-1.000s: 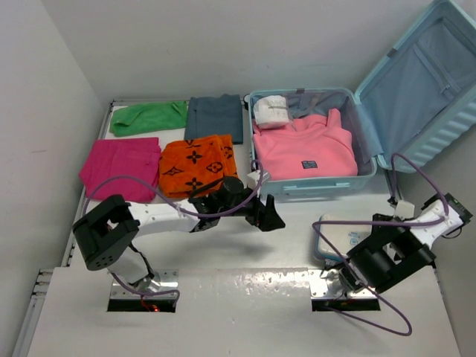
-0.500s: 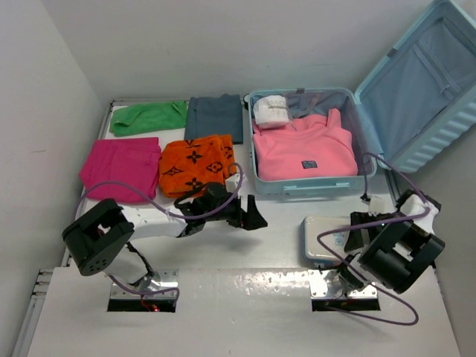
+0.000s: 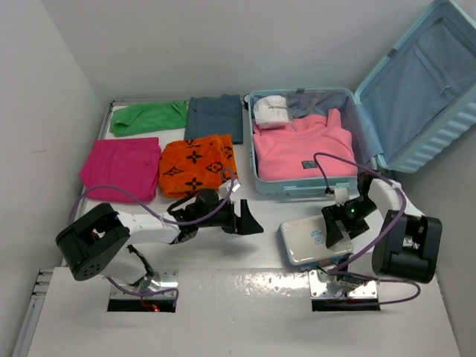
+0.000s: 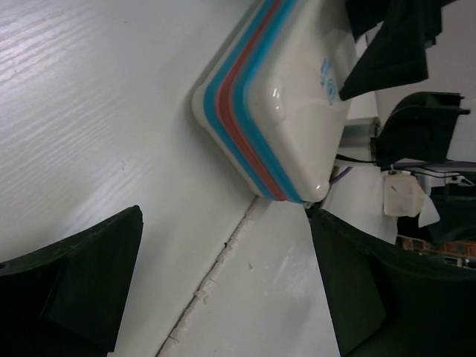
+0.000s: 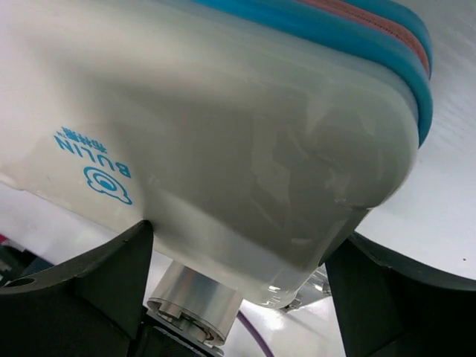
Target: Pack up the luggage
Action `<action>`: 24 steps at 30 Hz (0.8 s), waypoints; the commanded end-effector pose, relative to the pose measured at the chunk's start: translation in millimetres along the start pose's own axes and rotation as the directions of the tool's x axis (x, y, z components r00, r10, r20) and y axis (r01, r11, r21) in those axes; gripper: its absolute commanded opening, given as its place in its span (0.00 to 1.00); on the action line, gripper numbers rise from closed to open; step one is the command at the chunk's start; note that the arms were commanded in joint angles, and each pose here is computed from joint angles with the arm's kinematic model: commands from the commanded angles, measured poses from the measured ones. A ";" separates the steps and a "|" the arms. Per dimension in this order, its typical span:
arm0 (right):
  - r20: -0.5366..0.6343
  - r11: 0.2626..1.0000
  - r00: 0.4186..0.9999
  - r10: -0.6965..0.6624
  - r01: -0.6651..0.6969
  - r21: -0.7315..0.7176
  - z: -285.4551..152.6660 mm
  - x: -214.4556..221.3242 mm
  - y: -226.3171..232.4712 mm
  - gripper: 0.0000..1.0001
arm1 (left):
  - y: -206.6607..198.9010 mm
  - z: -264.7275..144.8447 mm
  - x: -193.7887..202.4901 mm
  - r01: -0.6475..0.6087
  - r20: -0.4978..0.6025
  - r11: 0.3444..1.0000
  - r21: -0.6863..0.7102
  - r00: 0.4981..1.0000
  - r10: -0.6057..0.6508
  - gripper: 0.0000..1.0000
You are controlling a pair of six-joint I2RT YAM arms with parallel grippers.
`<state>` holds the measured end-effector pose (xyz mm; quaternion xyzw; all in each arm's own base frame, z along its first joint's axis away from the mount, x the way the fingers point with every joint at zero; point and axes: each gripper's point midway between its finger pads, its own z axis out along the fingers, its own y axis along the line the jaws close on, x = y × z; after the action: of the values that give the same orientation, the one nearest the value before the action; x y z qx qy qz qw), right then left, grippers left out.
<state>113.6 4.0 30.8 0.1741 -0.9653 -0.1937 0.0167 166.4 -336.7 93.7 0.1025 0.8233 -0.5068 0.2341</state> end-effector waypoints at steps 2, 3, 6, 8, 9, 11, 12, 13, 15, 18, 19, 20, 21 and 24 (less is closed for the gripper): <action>0.007 0.994 1.000 0.031 -0.030 -0.101 18.6 -16.8 14.4 0.10 | -15.2 -11.2 -8.8 0.032 0.016 0.994 0.103 0.999 -0.034 0.96; 0.008 0.995 1.000 0.029 -0.028 -0.099 13.3 -26.9 14.2 0.07 | -15.9 -12.2 -11.3 0.030 0.019 0.993 0.112 0.999 -0.033 0.96; 0.022 0.992 0.999 0.034 -0.032 -0.119 7.6 -41.1 20.2 0.07 | -6.2 -17.0 -11.5 0.072 0.011 0.992 0.101 0.997 -0.073 0.96; 0.034 0.992 0.998 0.057 -0.053 -0.113 4.9 -47.0 23.7 0.07 | -4.6 -18.9 -11.8 0.071 0.014 0.992 0.109 0.997 -0.073 0.96; 0.048 0.993 0.998 0.050 -0.045 -0.107 1.8 -52.2 23.7 0.07 | -1.8 -19.6 -8.7 0.076 0.009 0.992 0.103 0.997 -0.077 0.96; 0.064 0.994 0.997 0.051 -0.045 -0.096 -0.9 -57.2 29.0 0.14 | -0.1 -18.3 -14.8 0.070 0.042 0.993 0.092 0.996 -0.074 0.96; 0.084 0.996 0.996 0.043 -0.035 -0.087 -2.8 -61.2 29.9 0.18 | 0.9 -18.0 -16.0 0.070 0.049 0.994 0.086 0.996 -0.075 0.96; 0.088 0.996 0.995 0.041 -0.033 -0.083 -3.1 -63.1 34.0 0.21 | 3.8 -17.6 -15.9 0.086 0.051 0.994 0.071 0.995 -0.090 0.96; 0.091 0.994 0.994 0.056 -0.046 -0.104 -4.9 -68.6 46.8 0.31 | 11.8 -19.2 -23.2 0.099 0.075 0.994 0.049 0.992 -0.103 0.96; 0.068 0.987 0.995 0.067 -0.056 -0.153 -4.3 -71.2 69.4 0.37 | 16.3 -21.5 -29.3 0.108 0.090 0.993 0.043 0.990 -0.111 0.96; 0.069 0.982 0.993 0.093 -0.080 -0.174 -4.6 -72.6 76.0 0.43 | 19.1 -21.6 -26.5 0.117 0.080 0.993 0.031 0.990 -0.119 0.96; 0.066 0.981 0.993 0.095 -0.082 -0.175 -4.9 -74.3 81.1 0.53 | 22.0 -23.2 -26.9 0.127 0.074 0.992 0.026 0.989 -0.128 0.96; 0.074 0.980 0.992 0.104 -0.090 -0.175 -4.5 -76.6 81.4 0.58 | 25.3 -24.7 -27.6 0.137 0.072 0.990 0.020 0.988 -0.138 0.96; 0.078 0.991 0.994 0.082 -0.073 -0.109 -2.2 -78.1 79.1 0.71 | 39.4 -29.0 -18.2 0.190 0.064 0.981 -0.031 0.980 -0.188 0.96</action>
<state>142.6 90.5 53.2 0.1426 -0.9546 -0.2595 0.0327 192.4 -300.3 84.9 0.0226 0.8278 -0.5166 0.2176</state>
